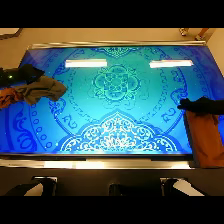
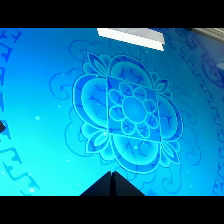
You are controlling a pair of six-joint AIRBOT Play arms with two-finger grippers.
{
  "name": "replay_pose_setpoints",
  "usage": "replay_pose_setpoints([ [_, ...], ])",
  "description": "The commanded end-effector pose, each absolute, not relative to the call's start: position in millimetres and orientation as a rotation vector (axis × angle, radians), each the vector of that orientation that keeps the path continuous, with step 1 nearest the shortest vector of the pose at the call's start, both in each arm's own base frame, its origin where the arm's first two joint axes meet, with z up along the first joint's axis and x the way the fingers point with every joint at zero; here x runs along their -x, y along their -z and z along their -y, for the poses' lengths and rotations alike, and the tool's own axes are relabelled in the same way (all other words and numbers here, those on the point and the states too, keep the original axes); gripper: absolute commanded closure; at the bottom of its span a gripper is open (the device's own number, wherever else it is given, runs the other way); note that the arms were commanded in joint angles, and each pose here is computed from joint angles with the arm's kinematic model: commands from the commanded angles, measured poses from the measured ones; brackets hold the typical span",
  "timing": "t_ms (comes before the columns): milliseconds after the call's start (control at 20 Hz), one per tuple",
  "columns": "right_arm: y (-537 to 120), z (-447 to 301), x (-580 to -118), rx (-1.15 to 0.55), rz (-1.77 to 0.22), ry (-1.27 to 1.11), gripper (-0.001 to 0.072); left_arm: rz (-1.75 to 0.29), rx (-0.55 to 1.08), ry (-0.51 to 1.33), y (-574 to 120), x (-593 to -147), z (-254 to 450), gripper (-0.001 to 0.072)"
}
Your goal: Fold the shirts.
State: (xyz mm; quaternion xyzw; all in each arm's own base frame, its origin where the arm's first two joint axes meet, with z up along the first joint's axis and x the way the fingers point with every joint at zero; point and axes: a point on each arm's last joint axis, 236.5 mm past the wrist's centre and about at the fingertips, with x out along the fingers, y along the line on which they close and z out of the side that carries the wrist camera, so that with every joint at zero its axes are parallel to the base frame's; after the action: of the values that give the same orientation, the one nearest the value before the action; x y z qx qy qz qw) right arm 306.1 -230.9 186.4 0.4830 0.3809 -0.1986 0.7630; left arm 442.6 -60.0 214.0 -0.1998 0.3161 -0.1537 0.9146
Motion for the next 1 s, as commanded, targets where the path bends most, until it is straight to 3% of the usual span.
replay_pose_setpoints([
  [0, -168, 243, -236, -1.063, -0.981, 0.656, 0.0676, -0.649, 0.405, 0.320, -214, -442, 60, 0.0681],
  [400, -39, 229, -128, -1.023, -1.312, 1.003, 0.0676, -0.660, 0.402, 0.326, -213, -440, 62, 0.0681],
  [750, 29, 211, -119, -1.069, -1.319, 1.027, 0.0673, -0.669, 0.401, 0.330, -211, -439, 63, 0.0681],
  [800, 29, 213, -120, -1.069, -1.307, 1.035, 0.0583, -0.670, 0.401, 0.330, -211, -439, 63, 0.0681],
  [850, 29, 216, -121, -1.062, -1.297, 1.035, 0.0319, -0.670, 0.401, 0.330, -211, -439, 63, 0.0681],
  [900, 27, 218, -123, -1.058, -1.287, 1.032, 0.0138, -0.669, 0.402, 0.330, -211, -439, 63, 0.0681],
  [950, 21, 219, -123, -1.033, -1.298, 1.013, 0.0105, -0.667, 0.402, 0.330, -212, -439, 63, 0.0681],
])
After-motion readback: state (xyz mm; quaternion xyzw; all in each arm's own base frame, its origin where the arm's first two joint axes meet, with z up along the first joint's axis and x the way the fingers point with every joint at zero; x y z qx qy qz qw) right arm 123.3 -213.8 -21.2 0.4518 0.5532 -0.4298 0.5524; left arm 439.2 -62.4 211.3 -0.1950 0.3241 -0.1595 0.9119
